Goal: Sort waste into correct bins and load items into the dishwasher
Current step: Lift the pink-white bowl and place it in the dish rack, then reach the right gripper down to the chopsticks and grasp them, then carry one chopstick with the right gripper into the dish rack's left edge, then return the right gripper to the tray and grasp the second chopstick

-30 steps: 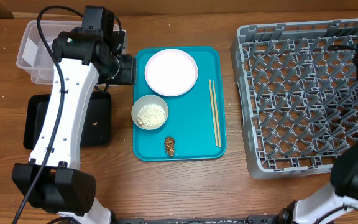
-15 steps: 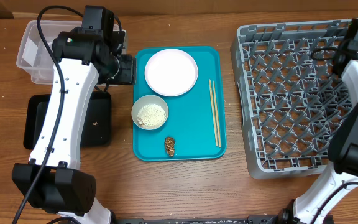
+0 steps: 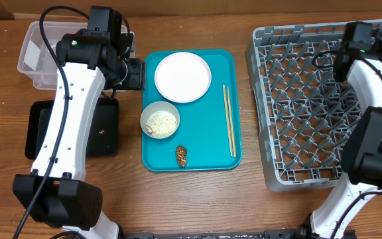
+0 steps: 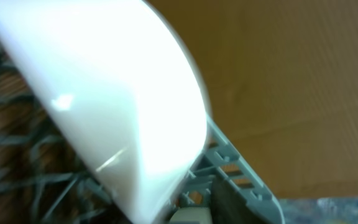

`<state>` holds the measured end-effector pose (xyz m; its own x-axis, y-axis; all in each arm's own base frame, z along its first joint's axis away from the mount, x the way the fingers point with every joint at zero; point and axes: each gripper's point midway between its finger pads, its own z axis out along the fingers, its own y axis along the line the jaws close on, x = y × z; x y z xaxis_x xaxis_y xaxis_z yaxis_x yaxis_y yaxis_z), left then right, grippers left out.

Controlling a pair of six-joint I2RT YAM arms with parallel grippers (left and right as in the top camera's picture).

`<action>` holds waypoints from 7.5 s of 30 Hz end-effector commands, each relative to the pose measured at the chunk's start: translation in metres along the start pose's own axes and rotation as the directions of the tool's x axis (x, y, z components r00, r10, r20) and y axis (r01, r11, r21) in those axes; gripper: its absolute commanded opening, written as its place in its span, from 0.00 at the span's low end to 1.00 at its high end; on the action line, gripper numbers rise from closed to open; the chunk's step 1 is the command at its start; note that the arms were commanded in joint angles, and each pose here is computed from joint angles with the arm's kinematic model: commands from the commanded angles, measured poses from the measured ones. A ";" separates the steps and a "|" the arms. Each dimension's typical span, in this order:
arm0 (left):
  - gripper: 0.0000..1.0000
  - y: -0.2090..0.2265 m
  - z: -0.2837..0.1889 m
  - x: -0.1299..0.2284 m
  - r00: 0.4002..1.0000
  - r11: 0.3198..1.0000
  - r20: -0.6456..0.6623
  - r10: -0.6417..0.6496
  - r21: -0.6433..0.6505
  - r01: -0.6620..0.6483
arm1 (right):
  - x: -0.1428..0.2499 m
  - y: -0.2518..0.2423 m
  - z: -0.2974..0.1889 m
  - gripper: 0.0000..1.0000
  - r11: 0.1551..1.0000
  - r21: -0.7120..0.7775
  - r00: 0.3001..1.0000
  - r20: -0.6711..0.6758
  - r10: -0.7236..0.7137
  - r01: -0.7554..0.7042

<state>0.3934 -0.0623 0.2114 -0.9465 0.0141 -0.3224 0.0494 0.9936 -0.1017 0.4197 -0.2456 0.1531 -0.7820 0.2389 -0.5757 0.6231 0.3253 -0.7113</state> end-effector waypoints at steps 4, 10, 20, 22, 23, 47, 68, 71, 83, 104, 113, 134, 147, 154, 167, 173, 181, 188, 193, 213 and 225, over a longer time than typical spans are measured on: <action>0.65 -0.002 -0.010 -0.005 0.999 1.000 0.032 -0.022 0.011 0.021 | -0.004 0.001 -0.016 0.54 0.998 -0.042 0.998 0.012 0.054 -0.054; 0.65 -0.002 -0.010 -0.005 0.999 1.000 0.032 -0.021 0.011 0.021 | -0.030 -0.033 -0.045 0.73 0.973 -0.149 0.981 0.054 0.184 -0.175; 0.66 -0.002 -0.010 -0.005 0.999 1.000 0.032 -0.021 0.011 0.021 | -0.045 -0.035 -0.145 0.93 0.720 -0.682 0.975 0.048 0.218 -0.127; 0.67 -0.002 -0.010 -0.005 0.999 1.000 0.032 -0.021 0.011 0.021 | -0.026 -0.012 -0.185 0.86 0.545 -0.836 0.991 0.013 0.134 -0.063; 0.67 -0.002 -0.010 -0.005 0.999 1.000 0.032 -0.021 0.011 0.021 | -0.018 -0.003 -0.199 0.85 0.480 -0.876 0.996 0.001 0.094 -0.044; 0.77 -0.001 -0.010 -0.005 0.999 1.000 0.032 -0.022 0.006 0.021 | 0.194 0.124 -0.388 0.83 -0.029 -0.952 0.798 0.271 -0.538 0.303; 0.81 0.014 -0.011 -0.005 0.996 0.994 0.041 -0.076 -0.075 0.079 | 0.258 0.192 -0.364 0.82 -0.007 -0.967 0.685 0.187 -0.704 0.256; 0.81 0.014 -0.011 -0.005 0.996 0.994 0.040 -0.076 -0.075 0.079 | 0.258 0.192 -0.363 0.82 -0.006 -0.967 0.684 0.186 -0.705 0.256; 0.81 0.014 -0.011 -0.005 0.996 0.994 0.039 -0.076 -0.075 0.079 | 0.268 0.189 -0.366 0.82 0.013 -0.968 0.666 0.161 -0.728 0.249; 0.81 0.014 -0.011 -0.004 0.996 0.994 0.039 -0.076 -0.074 0.079 | 0.286 0.195 -0.350 0.41 0.227 -0.958 0.721 -0.031 -0.693 0.177; 0.81 0.014 -0.011 -0.005 0.996 0.994 0.039 -0.076 -0.074 0.079 | 0.291 0.192 -0.345 0.25 0.276 -0.949 0.717 -0.087 -0.692 0.151; 0.81 0.014 -0.011 -0.003 0.996 0.994 0.034 -0.077 -0.075 0.079 | 0.291 0.190 -0.338 0.09 0.316 -0.936 0.722 -0.111 -0.683 0.155; 0.81 0.014 -0.011 -0.002 0.997 0.994 0.028 -0.077 -0.076 0.079 | 0.231 0.160 -0.370 0.04 0.236 -0.947 0.790 0.028 -0.612 0.217; 0.81 0.014 -0.011 -0.003 0.997 0.994 0.031 -0.076 -0.076 0.079 | 0.163 0.097 -0.382 0.04 0.130 -0.932 0.826 0.228 -0.516 0.339; 0.82 0.014 -0.011 -0.003 0.997 0.994 0.032 -0.076 -0.075 0.079 | 0.126 0.039 -0.279 0.04 0.227 -0.935 0.836 0.111 -0.537 0.271; 0.82 0.014 -0.011 -0.003 0.997 0.994 0.032 -0.077 -0.075 0.079 | 0.155 0.050 -0.267 0.04 0.220 -0.940 0.801 0.085 -0.593 0.262; 0.82 0.014 -0.011 -0.003 0.997 0.994 0.032 -0.077 -0.075 0.079 | 0.181 0.060 -0.254 0.05 0.226 -0.938 0.771 0.063 -0.634 0.263; 0.82 0.014 -0.011 -0.002 0.997 0.994 0.031 -0.076 -0.075 0.079 | 0.177 0.059 -0.256 0.47 0.226 -0.938 0.775 0.065 -0.628 0.262; 0.82 0.014 -0.011 -0.003 0.997 0.994 0.031 -0.076 -0.075 0.079 | 0.147 0.051 -0.269 0.49 0.239 -0.942 0.824 0.063 -0.563 0.235; 0.82 0.014 -0.011 -0.003 0.996 0.994 0.032 -0.081 -0.075 0.083 | 0.179 0.135 -0.365 0.51 0.015 -0.951 0.782 0.245 -0.573 0.308; 0.82 0.014 -0.011 -0.003 0.996 0.994 0.032 -0.080 -0.075 0.082 | 0.227 0.183 -0.341 0.50 0.102 -0.953 0.706 0.136 -0.695 0.284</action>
<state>0.3916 -0.0507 0.2098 -0.9490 -0.0457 -0.3120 -0.0291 0.9979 -0.0575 0.3539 0.1834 0.0495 -0.9787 -0.2044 -0.0169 -0.2043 0.9638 0.1712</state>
